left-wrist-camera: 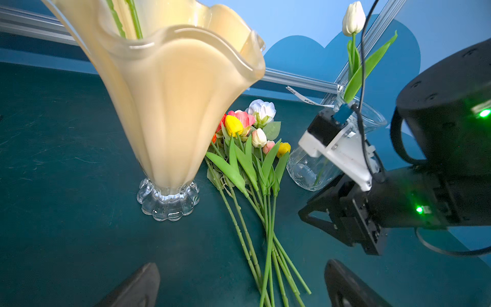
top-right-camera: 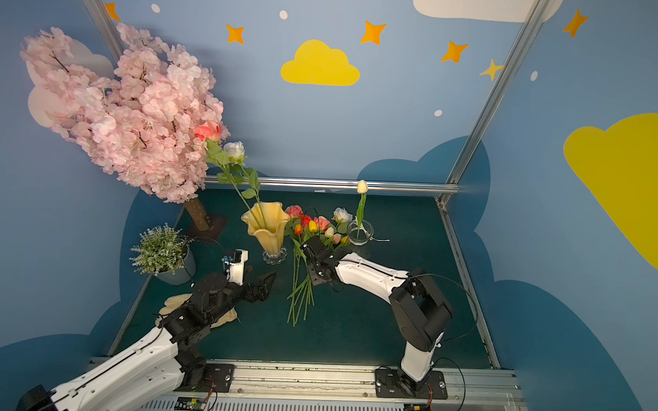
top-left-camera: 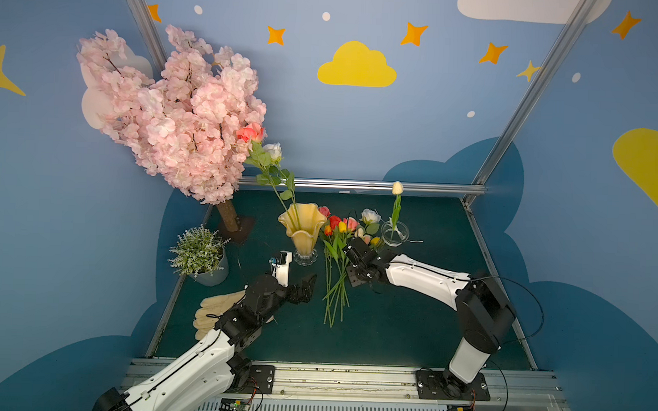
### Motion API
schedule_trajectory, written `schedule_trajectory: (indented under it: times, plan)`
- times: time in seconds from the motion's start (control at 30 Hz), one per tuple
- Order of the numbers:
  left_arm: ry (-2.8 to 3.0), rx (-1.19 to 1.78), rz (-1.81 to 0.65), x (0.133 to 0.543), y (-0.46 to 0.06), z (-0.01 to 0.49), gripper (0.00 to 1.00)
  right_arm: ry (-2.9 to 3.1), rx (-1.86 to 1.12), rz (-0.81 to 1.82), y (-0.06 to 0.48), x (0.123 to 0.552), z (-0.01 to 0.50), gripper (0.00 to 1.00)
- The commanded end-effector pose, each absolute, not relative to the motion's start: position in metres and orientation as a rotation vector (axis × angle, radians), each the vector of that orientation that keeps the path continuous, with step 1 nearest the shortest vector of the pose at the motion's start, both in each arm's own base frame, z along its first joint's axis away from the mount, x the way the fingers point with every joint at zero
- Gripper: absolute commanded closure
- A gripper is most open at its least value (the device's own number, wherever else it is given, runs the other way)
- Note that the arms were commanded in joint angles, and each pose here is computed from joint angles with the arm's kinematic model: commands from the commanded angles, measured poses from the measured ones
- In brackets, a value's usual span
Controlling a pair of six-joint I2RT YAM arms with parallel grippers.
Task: Arrange the flowers in different vases according to their variety
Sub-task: Adjust many flowers at the center of the board, then pick up the flower at the center of the board.
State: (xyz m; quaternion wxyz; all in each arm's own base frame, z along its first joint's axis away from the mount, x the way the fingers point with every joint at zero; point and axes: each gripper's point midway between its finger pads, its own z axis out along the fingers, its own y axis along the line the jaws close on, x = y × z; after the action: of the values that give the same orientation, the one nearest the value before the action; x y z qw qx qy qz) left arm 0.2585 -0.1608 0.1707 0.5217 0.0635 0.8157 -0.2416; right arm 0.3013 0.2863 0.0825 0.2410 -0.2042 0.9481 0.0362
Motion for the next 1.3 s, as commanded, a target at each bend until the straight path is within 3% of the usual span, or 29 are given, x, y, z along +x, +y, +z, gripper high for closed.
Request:
schedule_trajectory:
  times: [0.0,0.37,0.5,0.8,1.27]
  plan:
    - [1.939,0.154,-0.563,0.26,-0.159,0.173,0.0,2.613,-0.457,0.099,0.281,0.311,0.09,0.61]
    - [1.927,0.144,-0.564,0.26,-0.158,0.176,0.0,2.662,-0.325,0.135,0.295,0.349,0.08,0.58]
    - [1.926,0.142,-0.57,0.26,-0.159,0.176,0.0,2.692,-0.224,0.139,0.295,0.355,0.073,0.64]
    - [1.931,0.144,-0.582,0.261,-0.161,0.174,0.0,2.75,-0.045,0.202,0.304,0.355,0.049,0.73]
    - [1.932,0.15,-0.588,0.261,-0.163,0.175,0.0,2.811,-0.121,0.057,0.281,0.324,0.033,0.69]
